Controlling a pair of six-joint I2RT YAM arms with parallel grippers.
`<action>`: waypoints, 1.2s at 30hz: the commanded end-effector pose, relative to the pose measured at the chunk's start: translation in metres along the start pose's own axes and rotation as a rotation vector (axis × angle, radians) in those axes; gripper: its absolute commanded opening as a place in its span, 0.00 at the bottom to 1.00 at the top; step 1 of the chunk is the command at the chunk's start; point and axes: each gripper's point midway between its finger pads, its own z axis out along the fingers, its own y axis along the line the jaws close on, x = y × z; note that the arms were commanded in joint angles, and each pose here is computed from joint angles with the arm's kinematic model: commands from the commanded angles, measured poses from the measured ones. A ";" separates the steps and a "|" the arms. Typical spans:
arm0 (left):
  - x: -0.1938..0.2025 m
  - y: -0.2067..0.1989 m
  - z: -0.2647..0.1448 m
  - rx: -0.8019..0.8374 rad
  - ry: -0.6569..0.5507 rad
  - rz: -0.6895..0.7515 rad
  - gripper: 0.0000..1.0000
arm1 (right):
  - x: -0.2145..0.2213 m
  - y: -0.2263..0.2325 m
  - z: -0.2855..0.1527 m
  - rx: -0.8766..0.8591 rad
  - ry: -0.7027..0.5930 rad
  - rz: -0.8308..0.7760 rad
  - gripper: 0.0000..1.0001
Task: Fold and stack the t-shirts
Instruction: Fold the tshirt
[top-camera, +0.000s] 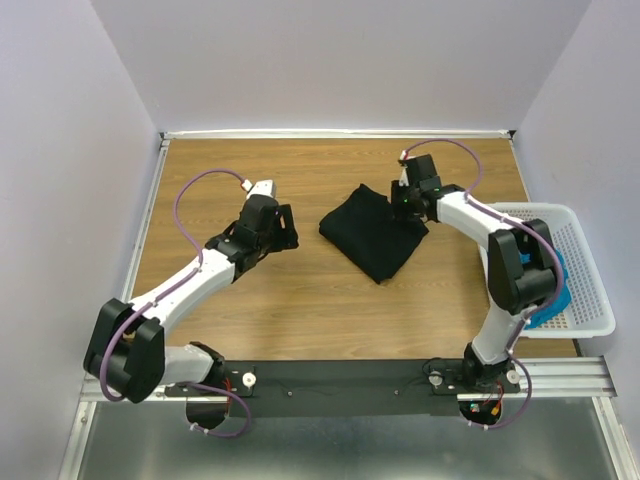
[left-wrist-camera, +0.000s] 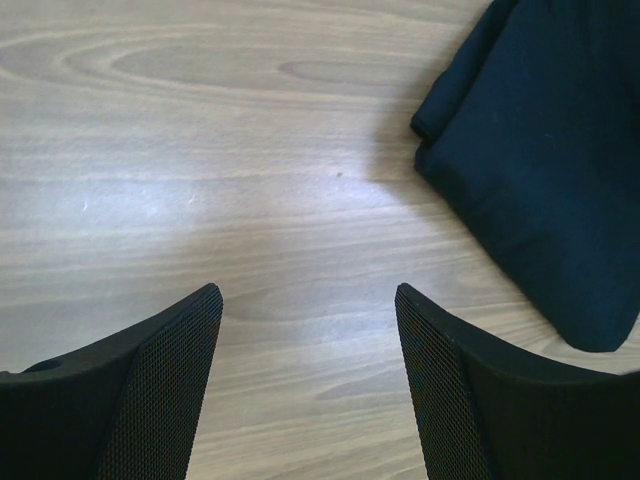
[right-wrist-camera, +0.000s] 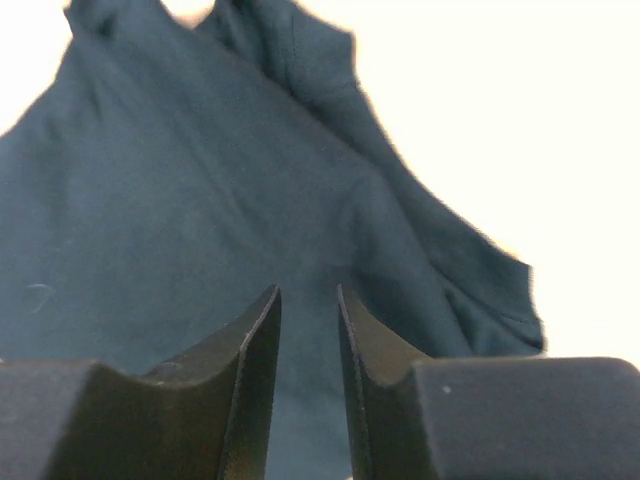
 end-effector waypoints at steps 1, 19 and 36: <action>-0.022 -0.022 0.003 0.076 -0.047 0.010 0.78 | -0.015 -0.036 -0.022 0.055 -0.065 0.087 0.37; -0.050 -0.081 0.031 0.180 -0.057 0.107 0.77 | 0.025 -0.129 -0.014 0.272 0.001 0.316 0.35; -0.008 -0.143 0.125 0.234 0.098 0.183 0.54 | -0.008 -0.013 -0.088 -0.252 -0.095 0.265 0.42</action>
